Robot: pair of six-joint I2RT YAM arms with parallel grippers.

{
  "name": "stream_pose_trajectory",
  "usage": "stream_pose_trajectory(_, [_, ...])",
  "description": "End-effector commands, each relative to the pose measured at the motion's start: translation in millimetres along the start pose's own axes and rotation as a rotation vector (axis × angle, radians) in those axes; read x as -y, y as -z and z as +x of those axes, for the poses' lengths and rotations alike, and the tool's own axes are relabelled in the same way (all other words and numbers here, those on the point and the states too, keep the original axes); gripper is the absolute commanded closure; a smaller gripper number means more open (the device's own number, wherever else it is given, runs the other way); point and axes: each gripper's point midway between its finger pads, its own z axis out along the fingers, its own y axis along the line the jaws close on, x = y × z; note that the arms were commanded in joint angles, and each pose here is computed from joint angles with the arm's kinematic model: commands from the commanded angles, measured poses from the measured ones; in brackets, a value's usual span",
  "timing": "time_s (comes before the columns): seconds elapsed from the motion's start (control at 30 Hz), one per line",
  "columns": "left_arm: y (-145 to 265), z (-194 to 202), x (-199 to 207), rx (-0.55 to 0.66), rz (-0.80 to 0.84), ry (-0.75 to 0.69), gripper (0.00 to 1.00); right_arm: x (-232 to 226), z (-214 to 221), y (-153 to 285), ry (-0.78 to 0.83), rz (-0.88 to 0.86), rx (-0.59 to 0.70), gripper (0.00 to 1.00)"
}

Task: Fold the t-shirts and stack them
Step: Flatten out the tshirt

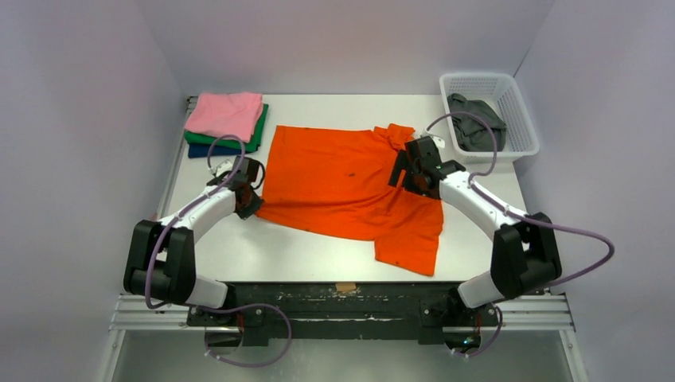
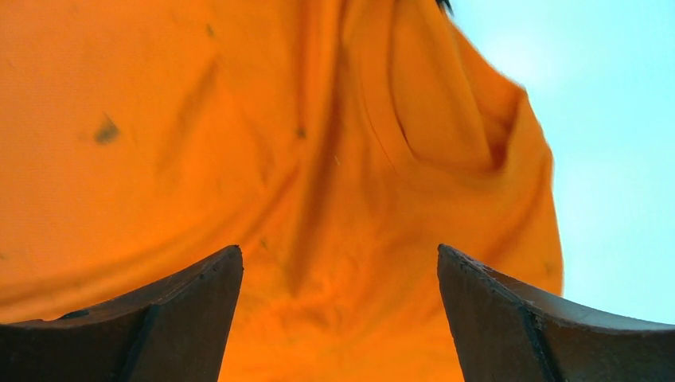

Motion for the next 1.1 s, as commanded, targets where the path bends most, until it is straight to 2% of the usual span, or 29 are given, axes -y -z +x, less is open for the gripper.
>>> stream_pose_trajectory(0.0, [-3.6,-13.6,1.2,0.022,0.009,-0.009,1.0,40.2,51.8,32.0,-0.019,0.096,-0.111,0.13])
stream_pose_trajectory(0.2, [-2.4,-14.7,0.5,0.025,0.023,-0.024,1.0,78.6,129.0,62.5,-0.011,0.178,-0.328,0.2])
stream_pose_trajectory(0.3, [0.0,-14.2,1.4,0.021,0.033,-0.03,1.0,96.0,155.6,64.4,-0.025,0.245,-0.387,0.21])
stream_pose_trajectory(0.37, [1.5,-14.8,-0.6,0.028,0.031,-0.032,1.0,93.1,167.9,62.8,-0.051,0.222,-0.42,0.27])
stream_pose_trajectory(0.5, [4.9,-17.0,-4.8,0.043,0.023,-0.034,1.0,100.1,182.3,69.8,-0.067,0.242,-0.454,0.36])
stream_pose_trajectory(0.63, [5.1,-14.9,-4.4,0.036,0.031,-0.037,1.0,107.2,196.8,77.1,-0.086,0.25,-0.489,0.4])
stream_pose_trajectory(0.93, [6.4,-11.0,-9.2,0.03,0.026,-0.042,1.0,100.8,208.8,56.2,-0.068,0.224,-0.515,0.51])
stream_pose_trajectory(0.97, [6.6,-10.5,-9.9,0.029,0.025,-0.042,1.0,100.6,210.6,53.4,-0.069,0.226,-0.518,0.54])
stream_pose_trajectory(1.07, [7.7,-8.6,-10.4,0.024,0.031,-0.039,1.0,101.2,202.7,48.7,-0.071,0.238,-0.475,0.73])
